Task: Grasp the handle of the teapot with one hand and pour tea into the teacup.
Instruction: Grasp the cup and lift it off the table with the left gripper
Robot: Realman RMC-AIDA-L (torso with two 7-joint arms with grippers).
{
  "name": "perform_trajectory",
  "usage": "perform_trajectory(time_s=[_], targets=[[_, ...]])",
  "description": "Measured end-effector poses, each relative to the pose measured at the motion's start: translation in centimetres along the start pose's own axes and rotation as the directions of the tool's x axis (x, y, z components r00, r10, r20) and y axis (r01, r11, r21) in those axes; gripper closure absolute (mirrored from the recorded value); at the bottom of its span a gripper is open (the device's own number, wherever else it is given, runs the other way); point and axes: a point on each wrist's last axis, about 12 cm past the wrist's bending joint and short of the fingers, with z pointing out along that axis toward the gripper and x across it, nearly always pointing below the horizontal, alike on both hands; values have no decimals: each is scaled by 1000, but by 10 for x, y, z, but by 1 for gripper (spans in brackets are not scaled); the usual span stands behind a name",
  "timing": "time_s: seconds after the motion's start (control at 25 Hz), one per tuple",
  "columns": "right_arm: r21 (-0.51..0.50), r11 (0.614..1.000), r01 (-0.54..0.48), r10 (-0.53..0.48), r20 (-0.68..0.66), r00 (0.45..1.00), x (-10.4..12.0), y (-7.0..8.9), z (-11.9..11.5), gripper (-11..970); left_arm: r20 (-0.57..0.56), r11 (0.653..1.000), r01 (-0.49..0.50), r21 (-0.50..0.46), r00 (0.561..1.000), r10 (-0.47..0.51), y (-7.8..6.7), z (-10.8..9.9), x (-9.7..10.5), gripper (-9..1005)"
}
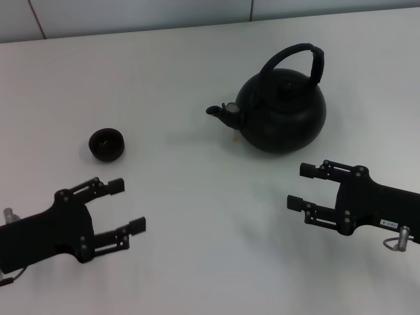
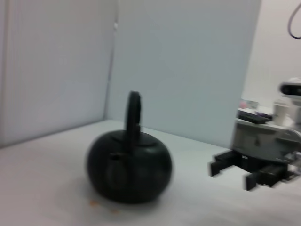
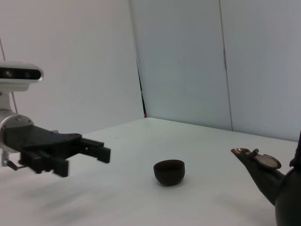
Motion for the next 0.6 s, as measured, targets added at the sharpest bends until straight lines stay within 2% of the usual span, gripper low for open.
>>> perform_trajectory(time_s=[0.08,0.12,0.16,0.2,0.24,0.28,0.4,0.48,0.6], targets=[[0,1000,-1,1,1,1000,0,0,0,286,6,1000,2,-23,1000,-2,1,0,1,167],[0,1000,-1,1,1,1000,0,0,0,286,19,997,6,-78,1000,-5,3,-2,4,167],[0,1000,-1,1,2,1000,0,0,0,286,19,997,6,-78,1000,-5,3,-2,4,167],[1,1000,-1,1,2,1000,0,0,0,287,40,989,4,-145,999,2,5,-4,8,167],[1,1000,-1,1,3,1000,0,0,0,287,40,989,4,-145,999,2,5,-4,8,167],[1,1000,-1,1,3,1000,0,0,0,287,68,961,-17,-277,997,37,9,-8,15,167],[2,1000,-1,1,5,1000,0,0,0,287,66,941,-23,-338,997,48,11,-9,18,167],[3,1000,-1,1,7,1000,-1,0,1,287,53,910,-42,-413,996,70,14,-8,24,166],[2,1000,0,0,7,1000,-1,0,1,287,30,893,-71,-445,995,94,14,-4,29,166]])
